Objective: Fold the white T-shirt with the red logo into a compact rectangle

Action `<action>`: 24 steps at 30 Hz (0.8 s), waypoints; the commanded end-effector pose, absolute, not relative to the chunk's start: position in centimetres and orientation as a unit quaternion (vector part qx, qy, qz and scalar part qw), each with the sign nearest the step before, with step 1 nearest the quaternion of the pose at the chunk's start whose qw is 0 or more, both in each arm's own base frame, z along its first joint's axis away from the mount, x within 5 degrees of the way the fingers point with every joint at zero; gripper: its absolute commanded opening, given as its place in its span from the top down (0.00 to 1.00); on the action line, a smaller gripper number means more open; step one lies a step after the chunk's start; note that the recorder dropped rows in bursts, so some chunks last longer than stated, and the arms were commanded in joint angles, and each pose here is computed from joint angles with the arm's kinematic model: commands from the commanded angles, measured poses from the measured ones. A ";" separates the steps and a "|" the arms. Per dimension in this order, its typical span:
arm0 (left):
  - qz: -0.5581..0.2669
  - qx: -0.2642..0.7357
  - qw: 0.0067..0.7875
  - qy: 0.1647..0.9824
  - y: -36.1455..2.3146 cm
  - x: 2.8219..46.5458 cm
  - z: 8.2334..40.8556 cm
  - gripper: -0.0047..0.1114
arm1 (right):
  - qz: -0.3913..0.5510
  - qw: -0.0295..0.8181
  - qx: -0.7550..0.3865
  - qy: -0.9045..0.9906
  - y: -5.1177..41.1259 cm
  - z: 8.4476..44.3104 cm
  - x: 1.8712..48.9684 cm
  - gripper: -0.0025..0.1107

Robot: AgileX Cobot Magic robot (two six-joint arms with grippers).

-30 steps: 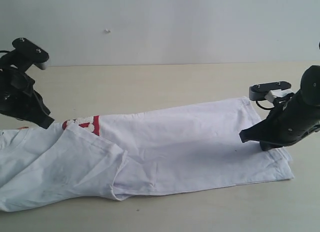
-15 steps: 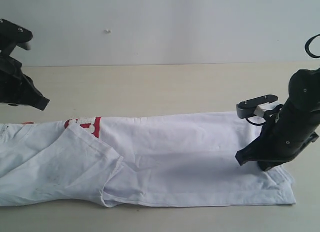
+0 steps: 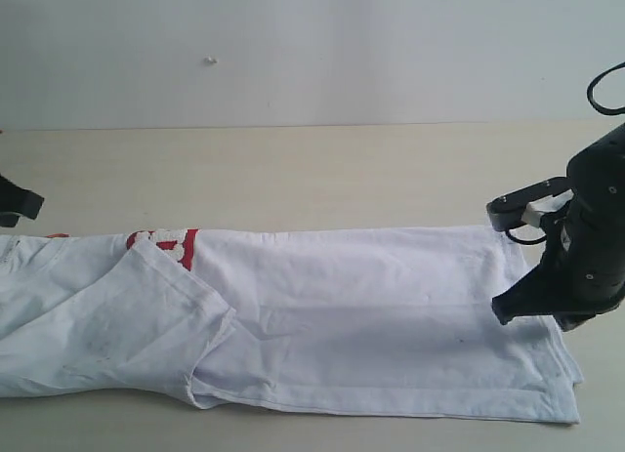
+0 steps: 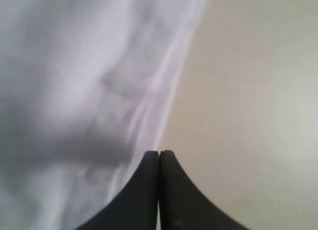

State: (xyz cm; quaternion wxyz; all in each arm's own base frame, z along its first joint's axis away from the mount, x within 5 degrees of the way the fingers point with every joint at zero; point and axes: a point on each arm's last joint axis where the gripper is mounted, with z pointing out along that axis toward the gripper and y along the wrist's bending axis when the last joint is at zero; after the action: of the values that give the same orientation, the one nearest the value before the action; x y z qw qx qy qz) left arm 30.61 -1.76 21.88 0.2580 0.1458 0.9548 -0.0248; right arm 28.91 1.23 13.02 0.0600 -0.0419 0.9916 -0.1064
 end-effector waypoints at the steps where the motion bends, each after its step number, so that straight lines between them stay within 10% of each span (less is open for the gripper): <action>1: -0.030 0.105 0.264 0.958 -1.4 30.5 22.1 0.96 | -0.126 0.076 -0.028 0.989 0.9 13.4 29.0 0.98; 5: -0.020 0.040 0.252 0.967 1.1 30.4 22.0 0.81 | -0.107 0.097 -0.031 0.989 1.3 13.4 29.4 0.98; 11: -0.026 -0.100 0.241 0.965 5.5 30.3 21.0 0.28 | -0.089 0.116 -0.022 0.989 1.7 13.4 29.7 0.98; 24: -0.054 -0.124 0.144 0.980 6.5 32.7 15.0 0.27 | -0.062 0.163 -0.029 0.984 2.2 13.5 30.5 0.98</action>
State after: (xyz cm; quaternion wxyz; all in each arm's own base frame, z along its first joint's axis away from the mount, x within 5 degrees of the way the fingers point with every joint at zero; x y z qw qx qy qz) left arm 32.20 6.35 15.09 0.1389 -0.1225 0.9813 -0.0519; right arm 30.32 1.98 13.19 0.1431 -0.0229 0.9870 -0.0690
